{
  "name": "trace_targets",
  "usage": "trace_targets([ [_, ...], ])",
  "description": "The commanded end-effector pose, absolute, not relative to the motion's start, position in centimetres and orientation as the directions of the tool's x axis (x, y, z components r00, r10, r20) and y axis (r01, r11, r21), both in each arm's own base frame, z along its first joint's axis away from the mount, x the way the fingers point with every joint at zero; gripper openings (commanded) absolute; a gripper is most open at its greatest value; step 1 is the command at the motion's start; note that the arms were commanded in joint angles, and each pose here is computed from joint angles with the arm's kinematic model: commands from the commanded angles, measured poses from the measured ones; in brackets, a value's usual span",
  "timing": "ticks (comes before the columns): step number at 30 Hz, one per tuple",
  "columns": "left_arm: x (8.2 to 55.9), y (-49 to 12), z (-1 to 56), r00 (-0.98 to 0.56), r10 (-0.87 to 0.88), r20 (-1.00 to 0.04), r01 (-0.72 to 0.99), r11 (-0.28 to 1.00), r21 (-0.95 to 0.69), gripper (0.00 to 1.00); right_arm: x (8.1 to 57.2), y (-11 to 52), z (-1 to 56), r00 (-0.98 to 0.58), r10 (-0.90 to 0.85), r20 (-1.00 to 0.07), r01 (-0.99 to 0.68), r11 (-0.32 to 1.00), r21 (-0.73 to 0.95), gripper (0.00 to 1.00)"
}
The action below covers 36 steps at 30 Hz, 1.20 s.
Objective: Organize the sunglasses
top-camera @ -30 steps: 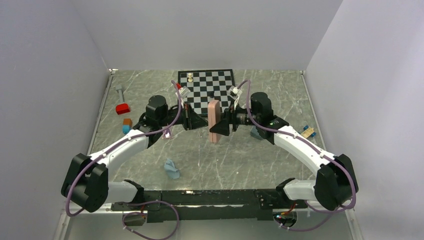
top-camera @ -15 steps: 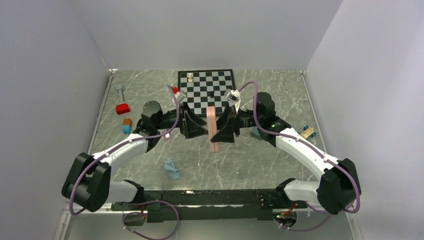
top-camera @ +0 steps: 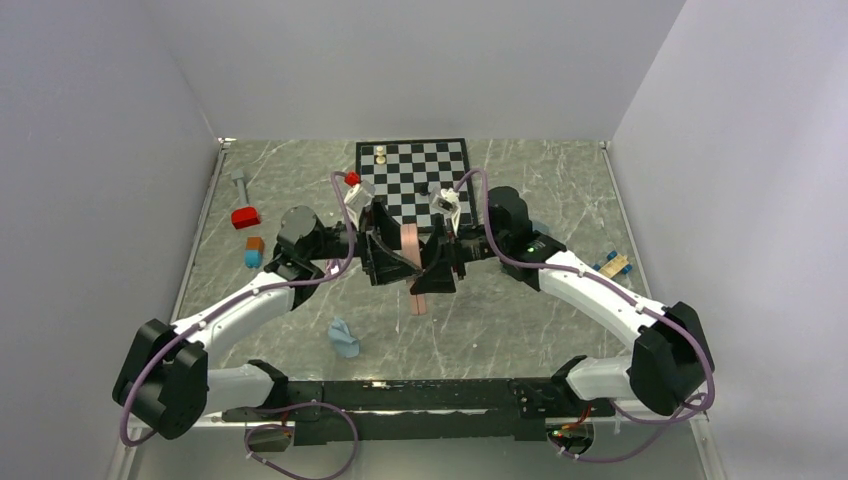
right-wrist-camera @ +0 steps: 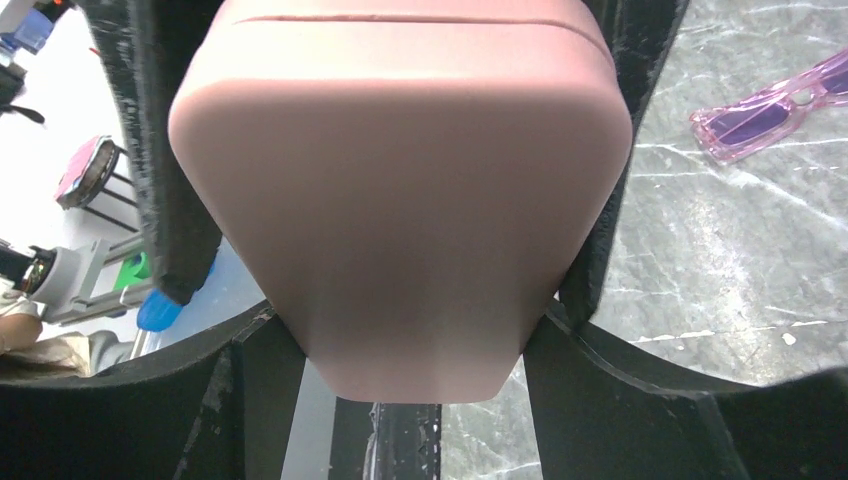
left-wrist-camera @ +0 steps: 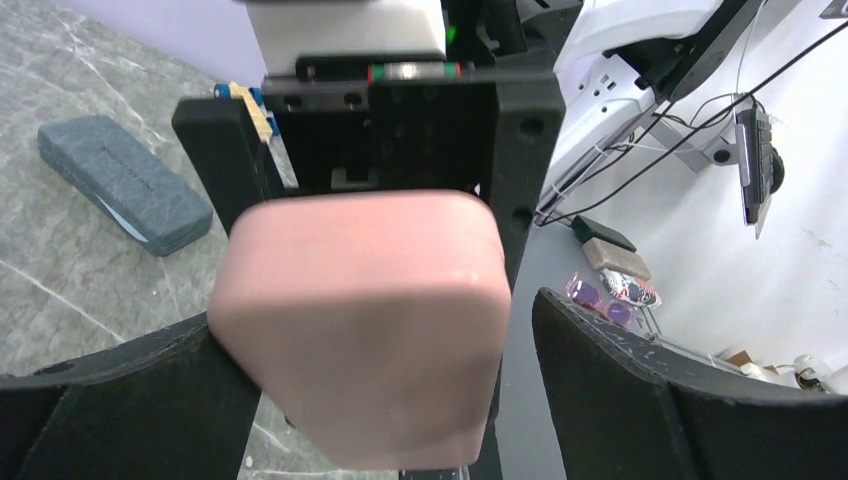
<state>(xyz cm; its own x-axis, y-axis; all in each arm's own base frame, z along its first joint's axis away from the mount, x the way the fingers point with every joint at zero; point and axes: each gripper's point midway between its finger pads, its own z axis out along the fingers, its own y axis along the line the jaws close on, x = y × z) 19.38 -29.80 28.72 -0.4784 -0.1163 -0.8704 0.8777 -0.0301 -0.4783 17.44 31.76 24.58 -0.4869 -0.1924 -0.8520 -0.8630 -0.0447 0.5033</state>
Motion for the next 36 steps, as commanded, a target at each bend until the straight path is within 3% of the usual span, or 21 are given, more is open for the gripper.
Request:
trace_targets([
  [1,19.9,-30.6,30.6,-0.428,-0.142,-0.893,0.904,-0.038,-0.427,0.99,18.1,32.6,26.7,-0.38,-0.167,-0.91,-0.917,-0.061,0.394,0.01],
  [3,19.7,-30.7,30.6,-0.425,-0.138,-0.894,0.905,-0.057,-0.422,0.99,17.8,32.7,27.0,-0.372,-0.162,-0.914,-0.918,-0.083,0.388,0.01],
  [6,19.0,-30.7,30.6,-0.421,-0.123,-0.899,0.906,-0.102,-0.41,0.82,17.6,32.6,27.2,-0.363,-0.157,-0.918,-0.921,-0.089,0.38,0.01],
  [8,18.6,-30.7,30.5,-0.415,-0.117,-0.902,0.908,-0.124,-0.401,0.77,17.7,32.5,27.3,-0.359,-0.158,-0.92,-0.924,-0.078,0.374,0.01],
  [16,17.9,-30.3,29.5,-0.393,-0.076,-0.916,0.916,-0.126,-0.382,0.93,17.7,32.3,28.0,-0.352,-0.143,-0.925,-0.93,-0.059,0.363,0.01],
  [19,18.1,-30.2,28.9,-0.387,-0.058,-0.92,0.92,-0.091,-0.381,0.93,17.6,32.2,28.4,-0.346,-0.139,-0.928,-0.932,-0.059,0.356,0.01],
  [26,18.2,-30.0,28.1,-0.38,-0.033,-0.924,0.924,-0.06,-0.378,0.8,17.4,32.1,28.7,-0.344,-0.144,-0.928,-0.932,-0.067,0.356,0.0],
  [29,18.0,-29.9,27.9,-0.362,-0.021,-0.932,0.93,-0.073,-0.36,0.55,17.1,32.0,29.0,-0.333,-0.145,-0.932,-0.934,-0.083,0.347,0.0],
  [32,17.4,-29.9,27.9,-0.325,-0.006,-0.946,0.939,-0.116,-0.322,0.2,16.5,31.8,29.2,-0.309,-0.148,-0.94,-0.938,-0.118,0.327,0.0],
  [35,16.4,-29.7,27.7,-0.258,0.029,-0.966,0.946,-0.197,-0.259,0.0,15.2,31.6,29.3,-0.285,-0.157,-0.945,-0.928,-0.201,0.314,0.0],
  [36,16.1,-29.6,27.6,-0.235,0.042,-0.971,0.945,-0.225,-0.238,0.0,15.0,31.5,29.2,-0.285,-0.163,-0.945,-0.925,-0.21,0.316,0.0],
])
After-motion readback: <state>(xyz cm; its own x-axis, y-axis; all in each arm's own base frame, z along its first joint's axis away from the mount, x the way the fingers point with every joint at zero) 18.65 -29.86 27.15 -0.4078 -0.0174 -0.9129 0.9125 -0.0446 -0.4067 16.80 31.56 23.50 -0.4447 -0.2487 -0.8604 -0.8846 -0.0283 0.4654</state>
